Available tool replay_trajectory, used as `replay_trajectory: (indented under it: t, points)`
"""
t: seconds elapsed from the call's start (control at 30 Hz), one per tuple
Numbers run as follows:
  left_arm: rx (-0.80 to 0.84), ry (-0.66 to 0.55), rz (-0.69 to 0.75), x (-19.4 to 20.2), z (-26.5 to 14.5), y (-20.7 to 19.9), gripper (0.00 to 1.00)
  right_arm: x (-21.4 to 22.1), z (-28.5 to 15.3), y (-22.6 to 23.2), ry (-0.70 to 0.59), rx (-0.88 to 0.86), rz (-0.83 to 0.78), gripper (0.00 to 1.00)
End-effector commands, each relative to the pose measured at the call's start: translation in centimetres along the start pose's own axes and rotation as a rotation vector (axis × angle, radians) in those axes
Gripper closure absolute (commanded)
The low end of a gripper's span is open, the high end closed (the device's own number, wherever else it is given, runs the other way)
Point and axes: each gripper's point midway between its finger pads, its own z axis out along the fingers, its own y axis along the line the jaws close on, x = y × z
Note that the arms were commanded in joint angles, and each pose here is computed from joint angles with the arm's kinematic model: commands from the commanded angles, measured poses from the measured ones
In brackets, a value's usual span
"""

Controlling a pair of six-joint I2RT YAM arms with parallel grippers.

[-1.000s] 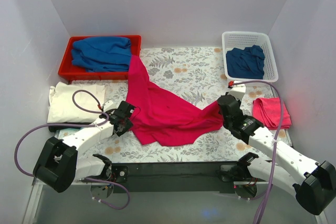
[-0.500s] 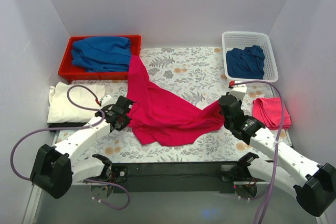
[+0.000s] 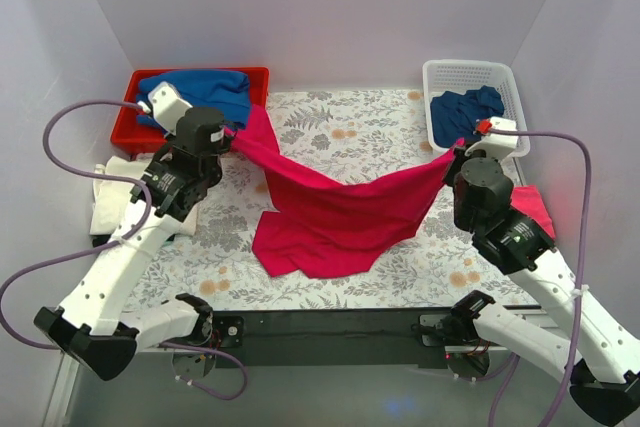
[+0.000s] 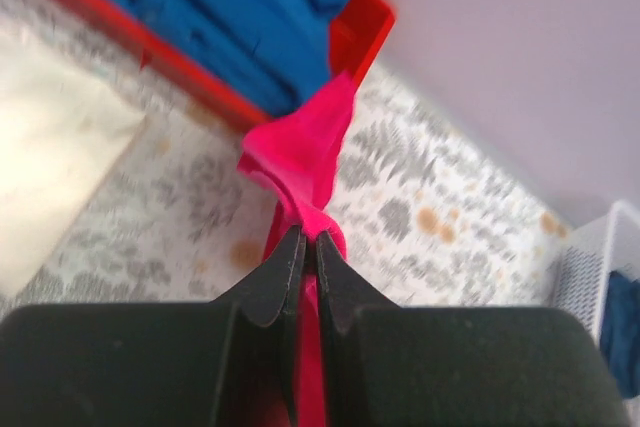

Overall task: Fold and stack the t-shirts
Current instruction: Flatten out the tshirt

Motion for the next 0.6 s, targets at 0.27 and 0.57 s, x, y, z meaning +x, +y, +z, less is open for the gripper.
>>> replay_trajectory:
  t: [0.27, 0.57]
  points:
    - [0.103, -0.446, -0.039, -18.6, -6.6, -5.2, 1.0, -13.4, -3.1, -3.0, -0.258, 0.086, 0.027, 0.99]
    - [0.224, -0.518, -0.045, -24.4, -10.0, -8.8, 1.0, -26.2, -6.9, -3.6, -0.489, 0.054, 0.035, 0.99]
